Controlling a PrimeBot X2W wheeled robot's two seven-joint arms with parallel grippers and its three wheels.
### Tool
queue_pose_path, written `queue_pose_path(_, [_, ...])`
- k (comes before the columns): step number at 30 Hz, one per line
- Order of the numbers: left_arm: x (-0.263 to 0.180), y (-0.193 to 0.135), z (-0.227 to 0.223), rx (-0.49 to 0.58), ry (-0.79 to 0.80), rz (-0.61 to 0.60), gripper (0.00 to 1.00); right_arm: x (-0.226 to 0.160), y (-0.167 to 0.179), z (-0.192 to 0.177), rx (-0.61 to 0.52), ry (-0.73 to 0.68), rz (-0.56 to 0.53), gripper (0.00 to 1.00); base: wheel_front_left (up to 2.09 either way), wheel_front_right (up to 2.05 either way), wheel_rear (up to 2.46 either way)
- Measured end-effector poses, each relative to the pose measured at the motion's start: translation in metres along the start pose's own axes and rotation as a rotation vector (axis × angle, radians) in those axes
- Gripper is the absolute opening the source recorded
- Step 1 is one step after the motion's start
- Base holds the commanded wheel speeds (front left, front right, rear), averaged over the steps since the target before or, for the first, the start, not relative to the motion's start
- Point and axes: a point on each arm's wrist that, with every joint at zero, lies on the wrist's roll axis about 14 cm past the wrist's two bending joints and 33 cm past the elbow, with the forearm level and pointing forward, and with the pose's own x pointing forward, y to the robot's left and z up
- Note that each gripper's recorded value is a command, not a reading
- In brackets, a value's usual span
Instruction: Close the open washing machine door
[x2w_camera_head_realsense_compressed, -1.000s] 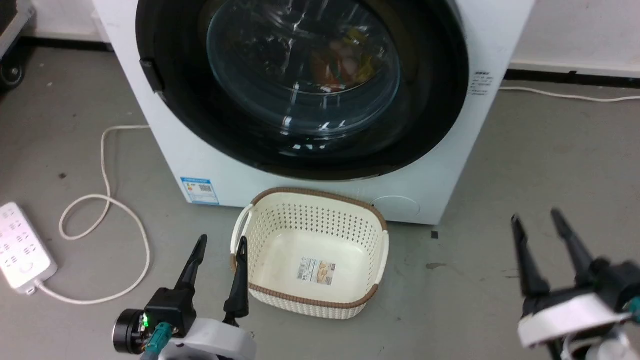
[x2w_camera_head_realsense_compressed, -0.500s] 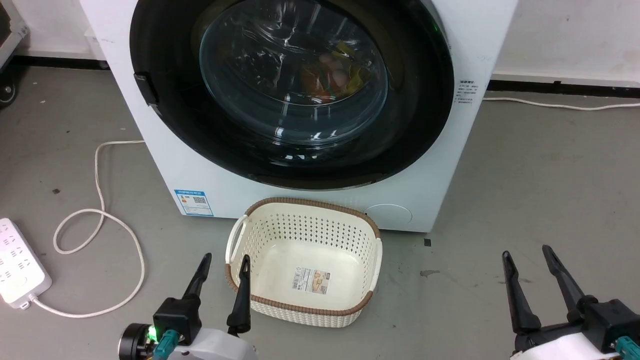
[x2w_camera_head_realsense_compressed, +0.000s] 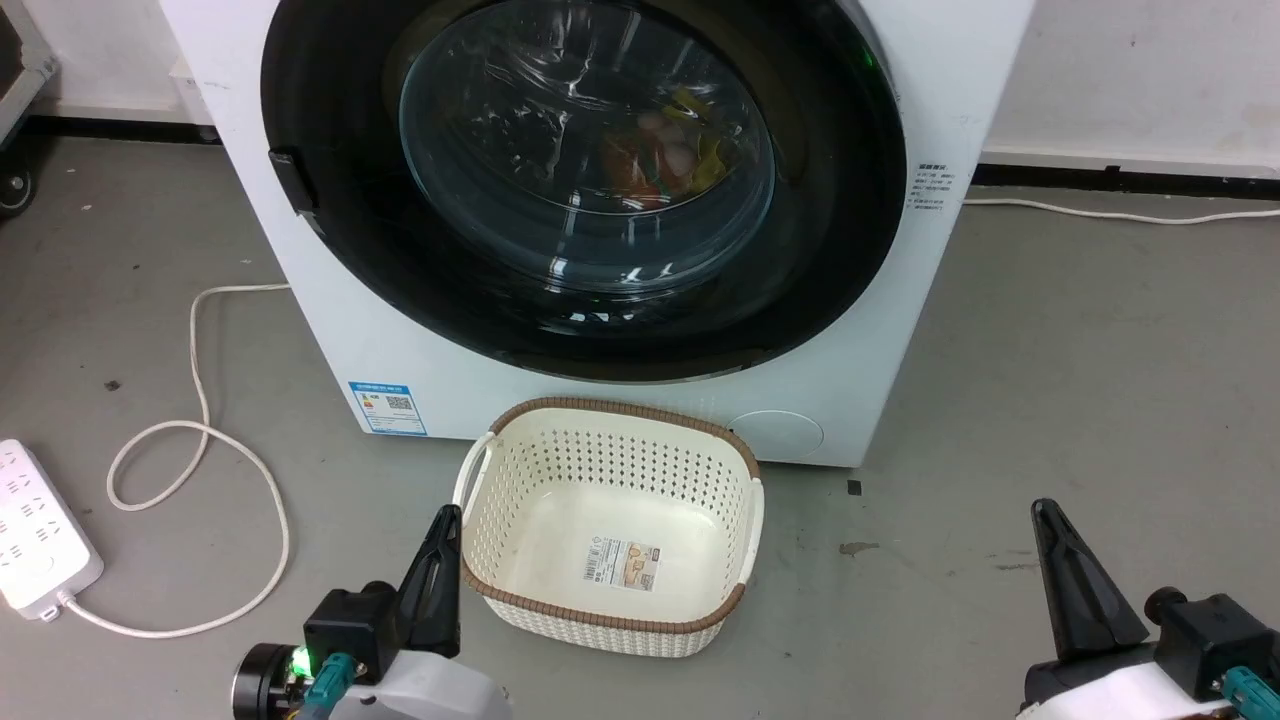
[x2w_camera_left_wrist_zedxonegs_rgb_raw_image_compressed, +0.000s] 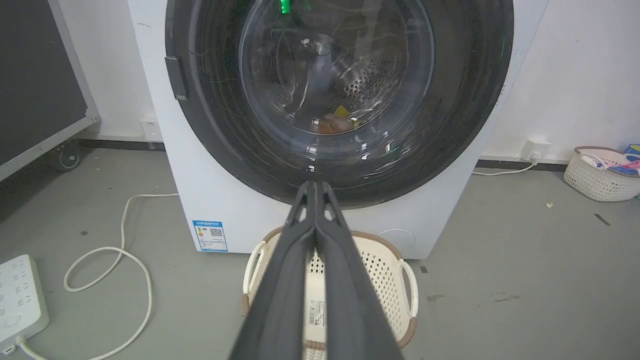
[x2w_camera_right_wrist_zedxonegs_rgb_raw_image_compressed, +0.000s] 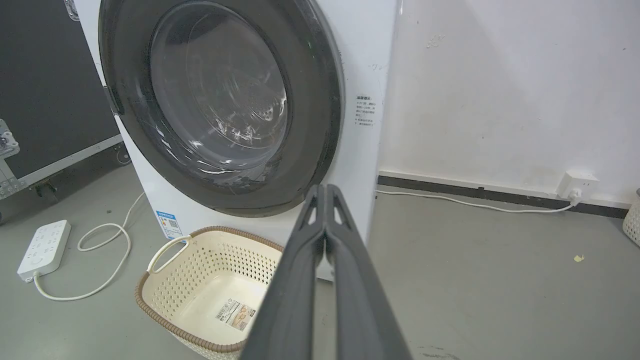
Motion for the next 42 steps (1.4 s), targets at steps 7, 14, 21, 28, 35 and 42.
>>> queue_pose_path(7, [0.001,0.002,0.003,0.006,-0.001,0.005,0.00,0.000,0.001,0.000,0.000,0.007,0.004,0.00,0.00,0.00,0.00])
queue_pose_path(14, [0.001,0.004,0.004,0.011,0.003,0.011,0.00,0.000,0.003,-0.002,-0.006,0.021,0.009,0.00,0.00,0.00,0.00])
queue_pose_path(21, [0.002,0.005,0.007,0.021,0.002,0.013,0.00,0.000,0.004,-0.002,-0.006,0.031,0.012,0.00,0.00,0.00,0.00])
queue_pose_path(28, [0.002,0.006,0.009,0.028,0.005,0.015,0.00,0.000,0.005,-0.002,-0.009,0.038,0.016,0.00,0.00,0.00,0.00])
queue_pose_path(35, [0.003,0.007,0.011,0.037,0.007,0.019,0.00,0.000,0.007,-0.003,-0.014,0.049,0.021,0.00,0.00,0.00,0.00])
queue_pose_path(42, [0.003,0.009,0.014,0.046,0.009,0.024,0.00,0.000,0.008,-0.003,-0.015,0.062,0.025,0.00,0.00,0.00,0.00])
